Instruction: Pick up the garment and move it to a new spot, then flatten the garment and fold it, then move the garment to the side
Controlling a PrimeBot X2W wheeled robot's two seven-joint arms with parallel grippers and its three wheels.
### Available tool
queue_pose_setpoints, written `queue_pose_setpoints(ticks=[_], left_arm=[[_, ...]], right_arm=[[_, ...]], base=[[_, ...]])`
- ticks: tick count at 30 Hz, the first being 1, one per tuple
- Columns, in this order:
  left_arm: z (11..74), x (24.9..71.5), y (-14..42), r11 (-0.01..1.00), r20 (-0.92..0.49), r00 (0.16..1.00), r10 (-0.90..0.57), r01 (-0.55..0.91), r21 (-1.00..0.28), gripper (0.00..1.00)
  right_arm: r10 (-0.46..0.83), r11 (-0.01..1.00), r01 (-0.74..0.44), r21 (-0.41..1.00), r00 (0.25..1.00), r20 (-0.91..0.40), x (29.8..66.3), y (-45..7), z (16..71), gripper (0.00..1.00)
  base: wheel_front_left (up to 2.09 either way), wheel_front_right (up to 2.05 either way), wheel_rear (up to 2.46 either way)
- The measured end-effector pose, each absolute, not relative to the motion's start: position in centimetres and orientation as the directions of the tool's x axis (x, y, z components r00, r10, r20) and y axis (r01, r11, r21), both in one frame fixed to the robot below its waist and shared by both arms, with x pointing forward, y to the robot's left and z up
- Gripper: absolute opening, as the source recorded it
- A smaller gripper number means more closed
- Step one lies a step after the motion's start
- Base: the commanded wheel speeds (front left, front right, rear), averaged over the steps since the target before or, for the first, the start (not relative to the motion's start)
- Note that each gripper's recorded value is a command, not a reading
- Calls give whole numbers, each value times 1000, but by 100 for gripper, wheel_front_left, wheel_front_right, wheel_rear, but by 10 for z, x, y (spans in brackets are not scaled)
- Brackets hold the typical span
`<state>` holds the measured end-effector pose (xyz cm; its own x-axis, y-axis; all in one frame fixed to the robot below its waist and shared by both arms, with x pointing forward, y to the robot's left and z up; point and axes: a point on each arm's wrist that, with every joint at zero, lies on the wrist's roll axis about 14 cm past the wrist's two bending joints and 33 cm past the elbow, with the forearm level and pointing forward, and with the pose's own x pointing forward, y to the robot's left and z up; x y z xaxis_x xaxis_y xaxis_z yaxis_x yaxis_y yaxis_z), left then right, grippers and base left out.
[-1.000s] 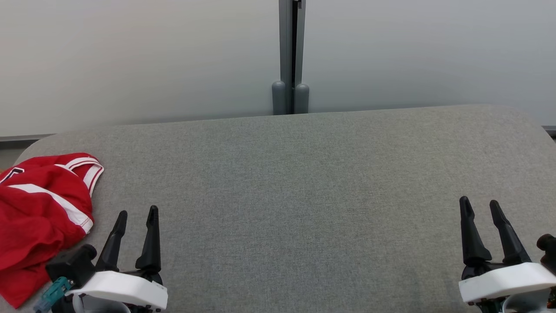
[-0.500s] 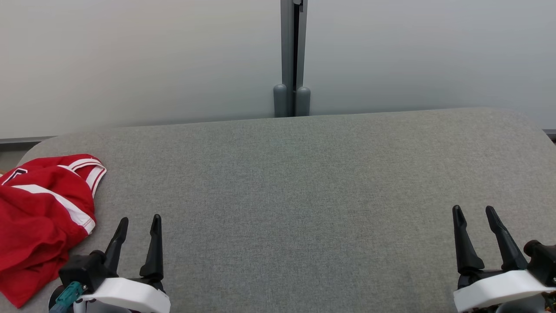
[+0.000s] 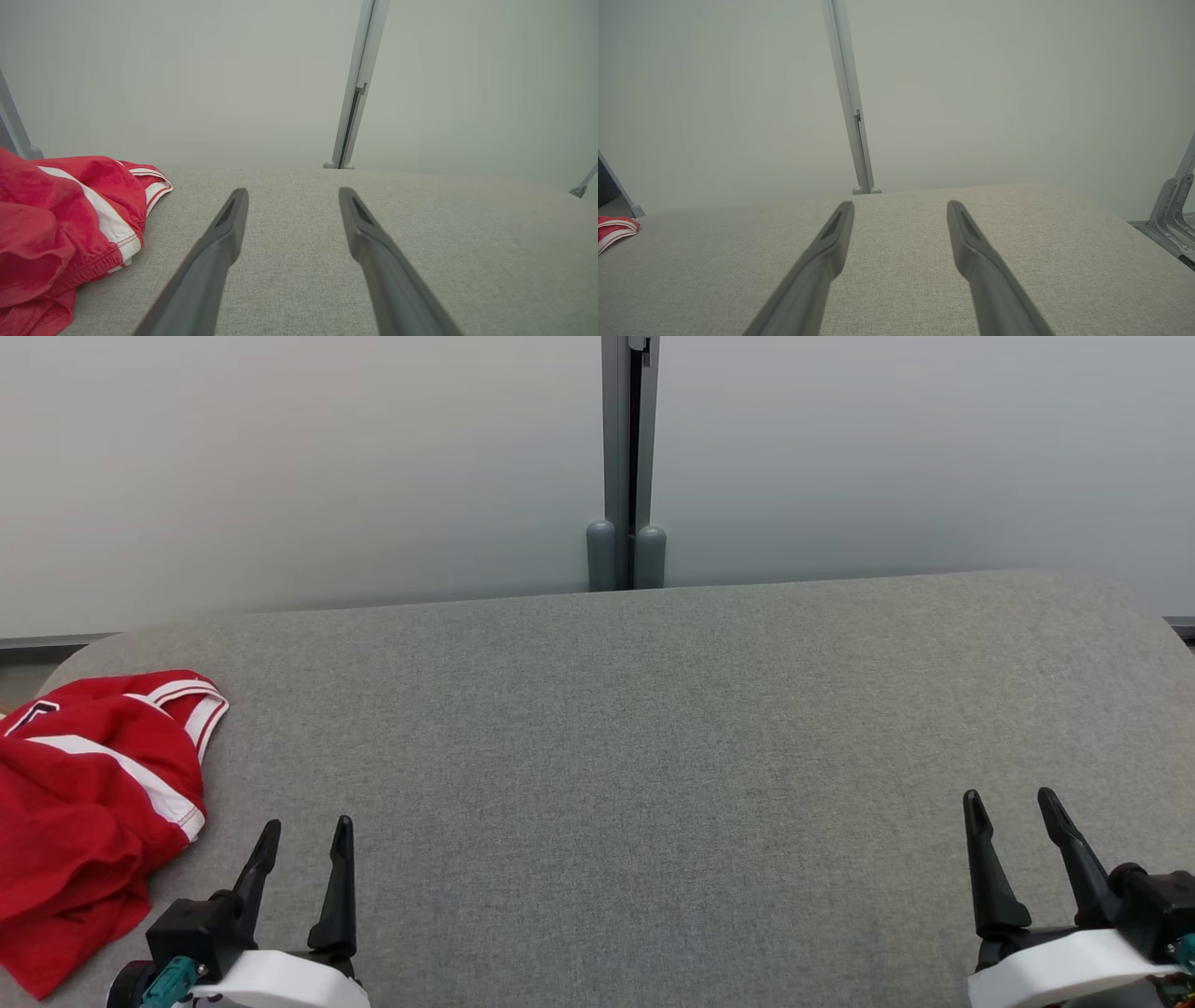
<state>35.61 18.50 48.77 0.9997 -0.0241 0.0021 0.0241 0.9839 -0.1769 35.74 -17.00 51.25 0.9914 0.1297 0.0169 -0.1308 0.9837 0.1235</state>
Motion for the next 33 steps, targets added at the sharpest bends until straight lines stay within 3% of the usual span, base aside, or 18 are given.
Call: queue_pose_setpoints(ticks=[21,33], left_arm=[[477,351,184,994,-11,999,-32,30,-108,100],[472,348,189,991,-24,1000,-11,8,-131,100]], right_arm=[[141,987,-141,74,990,9,354,-166,509,100],[151,986,-151,73,988,6,357,-163,508,100]], base=[[0,0,0],[0,0,0]])
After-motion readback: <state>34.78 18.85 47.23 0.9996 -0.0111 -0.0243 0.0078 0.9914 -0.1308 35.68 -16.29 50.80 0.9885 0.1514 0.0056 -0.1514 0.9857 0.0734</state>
